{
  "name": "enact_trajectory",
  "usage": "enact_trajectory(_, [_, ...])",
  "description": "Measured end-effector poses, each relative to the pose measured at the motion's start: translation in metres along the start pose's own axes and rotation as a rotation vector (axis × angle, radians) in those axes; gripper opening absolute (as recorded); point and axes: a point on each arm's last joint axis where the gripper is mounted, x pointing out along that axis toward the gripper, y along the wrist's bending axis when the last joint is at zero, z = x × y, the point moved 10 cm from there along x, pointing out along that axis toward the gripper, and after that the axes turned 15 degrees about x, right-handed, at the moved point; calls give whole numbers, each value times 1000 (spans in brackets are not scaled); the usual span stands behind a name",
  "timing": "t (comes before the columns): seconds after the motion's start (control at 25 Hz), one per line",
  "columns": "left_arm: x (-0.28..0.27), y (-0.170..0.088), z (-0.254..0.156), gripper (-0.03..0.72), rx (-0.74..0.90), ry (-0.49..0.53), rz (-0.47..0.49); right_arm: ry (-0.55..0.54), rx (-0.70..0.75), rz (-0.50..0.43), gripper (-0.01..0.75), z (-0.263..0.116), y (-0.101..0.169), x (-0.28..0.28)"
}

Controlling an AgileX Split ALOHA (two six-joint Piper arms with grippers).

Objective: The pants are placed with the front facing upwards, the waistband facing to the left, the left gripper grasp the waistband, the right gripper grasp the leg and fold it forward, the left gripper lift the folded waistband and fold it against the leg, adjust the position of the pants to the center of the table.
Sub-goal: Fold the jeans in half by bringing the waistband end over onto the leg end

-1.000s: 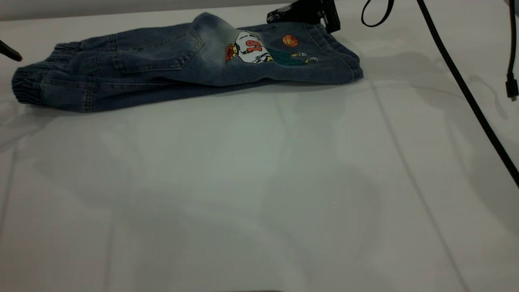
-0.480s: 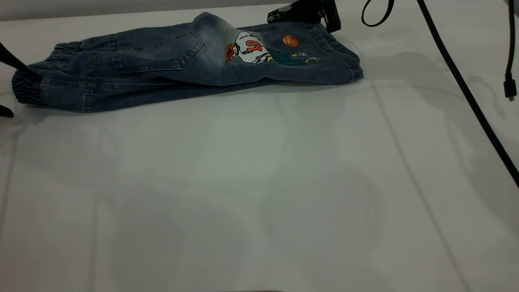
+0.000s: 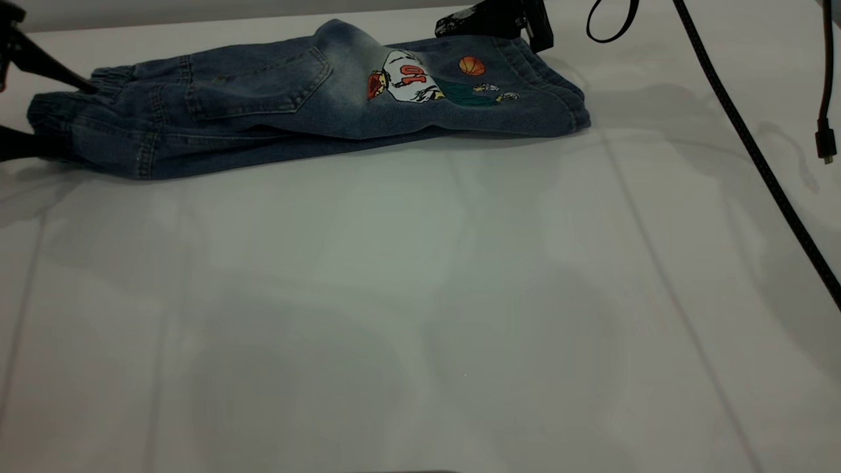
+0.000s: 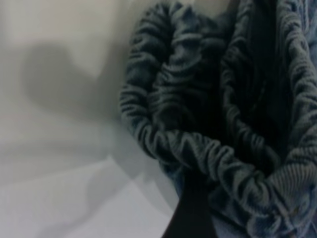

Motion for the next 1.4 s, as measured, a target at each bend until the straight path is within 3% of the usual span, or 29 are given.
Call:
enact_trajectory(0.28, [20,18,-10,513,-33,13,53,-11,-3,-5,362,2,-1,0])
enact_trajectory(0.4, [25,21,-15,402,-44,29,51,-2,-4,-4,362,0,-1,0])
enact_trajectory(0.6, [25,21,-15,118,-16,31,52,23,-30,30,362,-10,8,10])
enact_trajectory(0.76, [10,5,-2,104,78,-9,36,49,-84,26,362,-24,21,26])
enact_trajectory(1.0, [-43,-44,25,104,260,-105,-23,40,-192,-42,362,-43,42,58])
enact_trajectory(1.4, [-110,-102,29,104,474,-161,-112,2,-258,-164,362,-73,17,115])
